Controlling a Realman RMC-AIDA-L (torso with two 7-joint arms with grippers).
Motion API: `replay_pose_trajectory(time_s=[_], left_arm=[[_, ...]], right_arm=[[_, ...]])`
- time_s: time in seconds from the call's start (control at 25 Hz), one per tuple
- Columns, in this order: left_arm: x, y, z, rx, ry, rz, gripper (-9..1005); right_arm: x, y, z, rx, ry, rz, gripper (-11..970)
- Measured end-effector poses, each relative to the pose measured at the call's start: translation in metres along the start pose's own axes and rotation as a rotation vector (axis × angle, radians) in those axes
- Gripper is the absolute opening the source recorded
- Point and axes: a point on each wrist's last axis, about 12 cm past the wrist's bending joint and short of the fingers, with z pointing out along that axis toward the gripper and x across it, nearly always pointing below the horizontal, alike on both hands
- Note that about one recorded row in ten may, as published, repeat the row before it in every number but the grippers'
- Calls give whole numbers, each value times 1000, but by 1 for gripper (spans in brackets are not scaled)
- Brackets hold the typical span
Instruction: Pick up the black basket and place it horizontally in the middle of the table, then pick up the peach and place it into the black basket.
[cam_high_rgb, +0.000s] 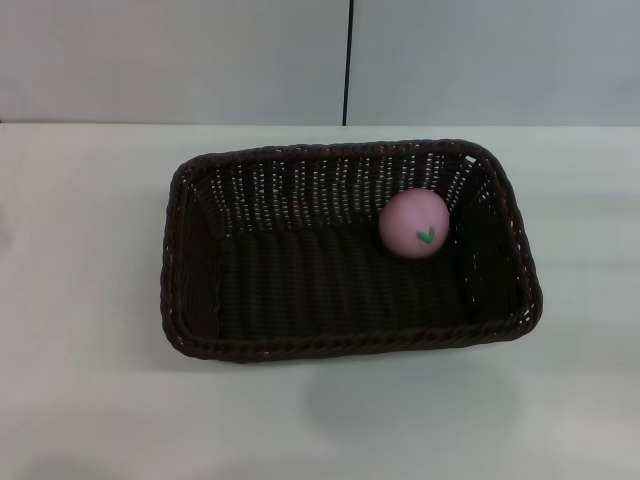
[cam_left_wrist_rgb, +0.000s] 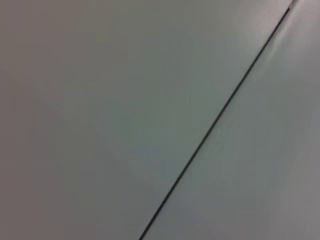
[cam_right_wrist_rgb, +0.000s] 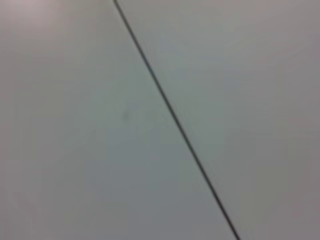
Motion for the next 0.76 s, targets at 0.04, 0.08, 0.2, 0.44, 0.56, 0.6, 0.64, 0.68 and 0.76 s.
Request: replay_pose_trajectory(time_s=[0.04, 0.08, 0.2, 0.44, 0.56, 0.6, 0.64, 0.68, 0.76], left_arm=[[0, 0, 0, 0, -2, 4, 271], [0, 0, 0, 0, -4, 6, 232], [-1, 0, 0, 3, -7, 8, 70], [-1, -1, 1, 11, -13, 0, 75], [-1, -2, 3, 21, -12, -2, 75], [-1, -2, 3, 26, -11, -2, 75], [-1, -2, 4, 32, -11, -1, 75], [-1, -3, 5, 34, -11, -1, 75], [-1, -3, 5, 35, -13, -3, 75]], right_arm=[[0, 0, -1, 9, -4, 5, 695], [1, 0, -1, 12, -5, 8, 695], [1, -1, -2, 16, -7, 10, 695], [1, -1, -2, 20, -9, 9, 695], [1, -1, -3, 23, -8, 12, 695], [2, -1, -3, 25, -8, 16, 695], [3, -1, -4, 30, -8, 21, 695], [4, -1, -5, 34, -8, 26, 695], [4, -1, -6, 39, -10, 31, 695]])
